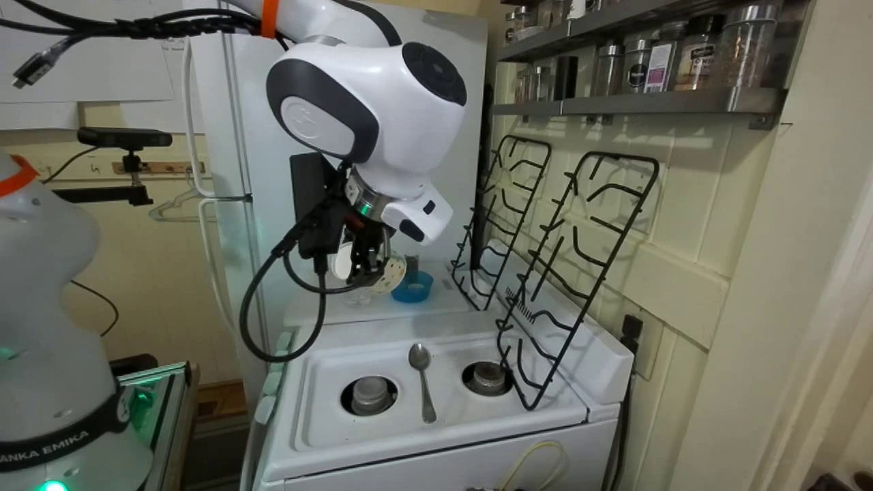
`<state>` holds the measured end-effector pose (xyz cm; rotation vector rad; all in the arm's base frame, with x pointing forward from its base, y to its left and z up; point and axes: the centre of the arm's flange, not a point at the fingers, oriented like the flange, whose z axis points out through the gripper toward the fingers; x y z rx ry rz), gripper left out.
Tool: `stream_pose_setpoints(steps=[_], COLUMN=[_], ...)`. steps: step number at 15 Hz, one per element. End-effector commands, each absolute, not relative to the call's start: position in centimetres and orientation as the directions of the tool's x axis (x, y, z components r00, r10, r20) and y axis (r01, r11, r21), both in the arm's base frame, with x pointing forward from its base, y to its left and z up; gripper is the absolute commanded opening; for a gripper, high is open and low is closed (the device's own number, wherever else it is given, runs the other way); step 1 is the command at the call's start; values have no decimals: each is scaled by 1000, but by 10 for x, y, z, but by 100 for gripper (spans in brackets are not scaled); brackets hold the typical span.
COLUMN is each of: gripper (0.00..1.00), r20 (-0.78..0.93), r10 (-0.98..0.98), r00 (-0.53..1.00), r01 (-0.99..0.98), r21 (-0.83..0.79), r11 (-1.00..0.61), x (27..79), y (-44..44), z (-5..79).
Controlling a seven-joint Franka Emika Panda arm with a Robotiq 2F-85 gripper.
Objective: Place the paper cup on top of the plastic water bottle
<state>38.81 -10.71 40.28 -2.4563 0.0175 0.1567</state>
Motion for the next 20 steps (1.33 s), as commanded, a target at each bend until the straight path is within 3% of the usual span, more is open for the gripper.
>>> stream_pose_setpoints(steps=[1, 7, 13, 14, 17, 18, 20], gripper=[38, 38, 38, 63, 63, 38, 38], r20=[-144, -331, -474, -439, -459, -460, -490], r10=[44, 186, 124, 134, 129, 128, 215], r00=[989, 925, 872, 889, 879, 879, 845], r01=[-83, -158, -246, -242, -242, -242, -218], r21=[-768, -780, -642, -695, -663, -660, -683], r11=[-635, -605, -727, -677, -709, -712, -697], x=[417, 441, 451, 444, 448, 449, 445], y=[-92, -79, -80, -78, -78, -78, -78], z=[430, 492, 487, 485, 483, 483, 477])
